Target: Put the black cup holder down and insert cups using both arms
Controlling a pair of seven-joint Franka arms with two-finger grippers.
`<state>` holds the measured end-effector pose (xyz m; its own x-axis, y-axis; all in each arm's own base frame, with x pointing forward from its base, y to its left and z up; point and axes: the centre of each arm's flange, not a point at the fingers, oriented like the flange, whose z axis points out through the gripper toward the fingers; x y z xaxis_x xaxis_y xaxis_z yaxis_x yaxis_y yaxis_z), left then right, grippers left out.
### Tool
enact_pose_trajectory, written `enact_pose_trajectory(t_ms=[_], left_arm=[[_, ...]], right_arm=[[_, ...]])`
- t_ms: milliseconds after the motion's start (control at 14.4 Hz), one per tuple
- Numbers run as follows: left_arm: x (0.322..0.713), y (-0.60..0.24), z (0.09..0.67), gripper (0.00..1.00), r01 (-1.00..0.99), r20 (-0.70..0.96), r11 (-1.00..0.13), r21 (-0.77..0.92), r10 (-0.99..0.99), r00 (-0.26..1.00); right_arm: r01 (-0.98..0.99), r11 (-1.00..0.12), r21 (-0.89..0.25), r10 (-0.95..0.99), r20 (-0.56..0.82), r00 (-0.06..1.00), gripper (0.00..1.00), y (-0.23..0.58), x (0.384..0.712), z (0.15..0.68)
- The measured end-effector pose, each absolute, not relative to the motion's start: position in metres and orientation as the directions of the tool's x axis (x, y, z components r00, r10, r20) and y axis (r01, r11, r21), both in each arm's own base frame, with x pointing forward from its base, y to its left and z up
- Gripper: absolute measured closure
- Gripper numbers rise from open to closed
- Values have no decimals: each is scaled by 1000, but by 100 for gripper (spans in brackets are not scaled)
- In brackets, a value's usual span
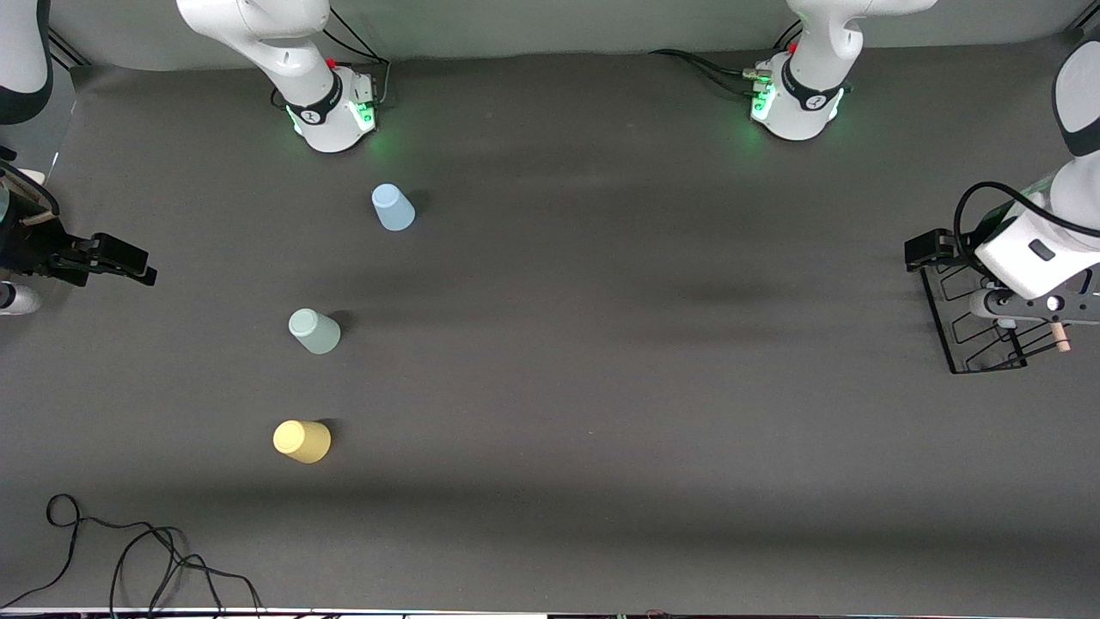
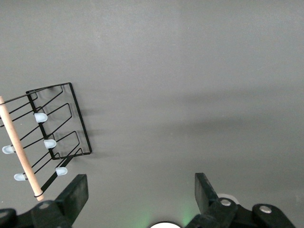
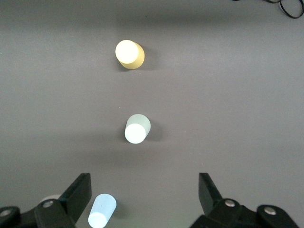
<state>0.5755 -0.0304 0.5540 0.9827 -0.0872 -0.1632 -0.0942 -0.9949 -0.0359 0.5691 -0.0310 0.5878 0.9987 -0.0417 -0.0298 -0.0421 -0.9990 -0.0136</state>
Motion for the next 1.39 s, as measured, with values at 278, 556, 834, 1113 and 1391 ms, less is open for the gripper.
enact_pose_trajectory(t_ms=[278,556,834,1113,1391], left_arm=[[574,-26,555,0,-88,-170,-996,-36,-80,982],[573,-24,557,0,-87,-176,-996,-35,-79,981],[573,-24,558,0,-88,-175,-995,-35,-81,981],[573,-24,558,0,-89,-175,-995,-35,-81,981],[573,-24,558,0,-89,-175,-995,-35,-82,981]], right_arm=[[-42,-999,-14,-42,-23,999,0,-31,570,588],[-42,-999,-13,-42,-20,999,0,-31,570,589],[-42,-999,-13,-41,-16,999,0,-31,570,591],[-41,-999,-13,-41,-15,999,0,-31,570,592],[-41,-999,-13,-41,-13,999,0,-31,570,593]])
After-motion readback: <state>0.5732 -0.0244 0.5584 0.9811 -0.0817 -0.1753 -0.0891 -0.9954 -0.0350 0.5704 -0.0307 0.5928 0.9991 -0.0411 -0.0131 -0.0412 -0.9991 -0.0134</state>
